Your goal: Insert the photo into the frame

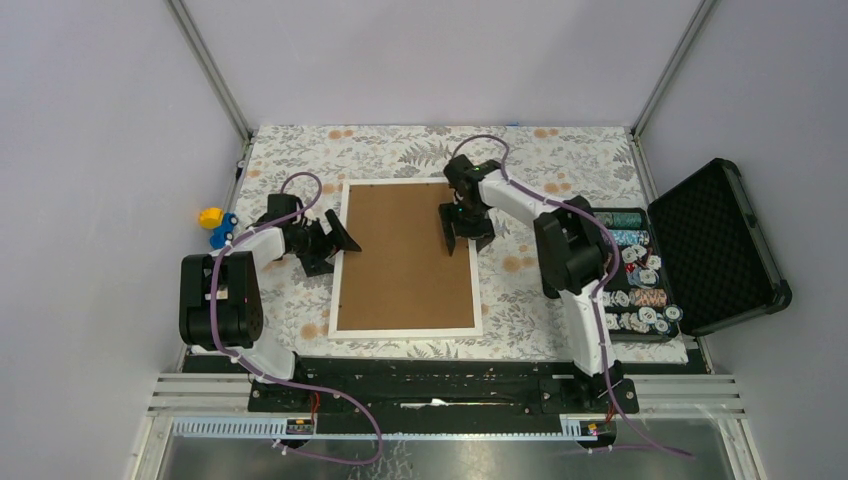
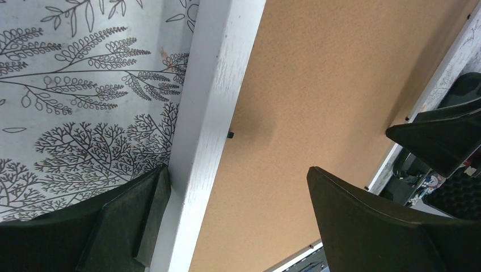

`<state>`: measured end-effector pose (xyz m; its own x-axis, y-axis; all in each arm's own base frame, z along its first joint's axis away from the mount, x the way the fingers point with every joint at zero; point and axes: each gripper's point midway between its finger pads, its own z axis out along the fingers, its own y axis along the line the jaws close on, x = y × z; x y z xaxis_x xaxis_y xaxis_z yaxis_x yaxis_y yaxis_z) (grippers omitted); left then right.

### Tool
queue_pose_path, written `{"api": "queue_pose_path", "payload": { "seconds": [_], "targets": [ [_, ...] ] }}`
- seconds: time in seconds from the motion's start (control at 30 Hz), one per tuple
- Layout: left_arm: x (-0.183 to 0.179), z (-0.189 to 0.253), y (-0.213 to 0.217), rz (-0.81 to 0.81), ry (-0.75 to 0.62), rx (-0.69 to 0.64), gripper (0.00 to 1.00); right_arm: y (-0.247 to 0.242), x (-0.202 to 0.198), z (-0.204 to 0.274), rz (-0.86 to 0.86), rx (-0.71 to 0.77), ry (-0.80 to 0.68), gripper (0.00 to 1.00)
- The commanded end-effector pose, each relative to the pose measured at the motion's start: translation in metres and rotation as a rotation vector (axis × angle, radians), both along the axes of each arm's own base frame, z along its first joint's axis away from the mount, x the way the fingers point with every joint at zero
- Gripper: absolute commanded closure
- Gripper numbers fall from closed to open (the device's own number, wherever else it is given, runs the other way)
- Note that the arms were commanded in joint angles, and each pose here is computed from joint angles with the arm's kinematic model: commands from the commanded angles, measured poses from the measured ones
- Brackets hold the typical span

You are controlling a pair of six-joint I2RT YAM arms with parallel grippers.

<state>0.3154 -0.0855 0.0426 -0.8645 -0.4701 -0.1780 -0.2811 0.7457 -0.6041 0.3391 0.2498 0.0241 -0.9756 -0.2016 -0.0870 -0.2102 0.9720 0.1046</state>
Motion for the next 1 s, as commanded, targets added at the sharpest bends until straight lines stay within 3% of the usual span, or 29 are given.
{"api": "queue_pose_path", "payload": {
  "seconds": [0.0, 0.1, 0.27, 0.47, 0.7, 0.97],
  "targets": [
    [0.003, 0.01, -0.011, -0.04, -0.05, -0.05, 0.01, 0.028, 0.03, 0.045, -0.062, 0.342, -0.115, 0.25],
    [0.001, 0.009, -0.01, -0.04, -0.05, -0.048, 0.01, 0.0, 0.041, 0.058, -0.138, 0.389, -0.164, 0.3],
    [0.002, 0.01, -0.01, -0.039, -0.051, -0.047, 0.01, -0.008, 0.033, 0.048, -0.119, 0.427, -0.1, 0.49],
    [0.002, 0.008, -0.01, -0.039, -0.046, -0.049, 0.01, -0.017, 0.023, 0.028, -0.128, 0.384, -0.071, 0.59],
    [0.002, 0.007, -0.01, -0.039, -0.04, -0.051, 0.01, -0.027, 0.007, 0.017, -0.114, 0.353, -0.061, 0.52],
    [0.002, 0.007, -0.01, -0.039, -0.041, -0.053, 0.01, -0.024, 0.005, 0.006, -0.129, 0.38, -0.05, 0.62]
  ]
}}
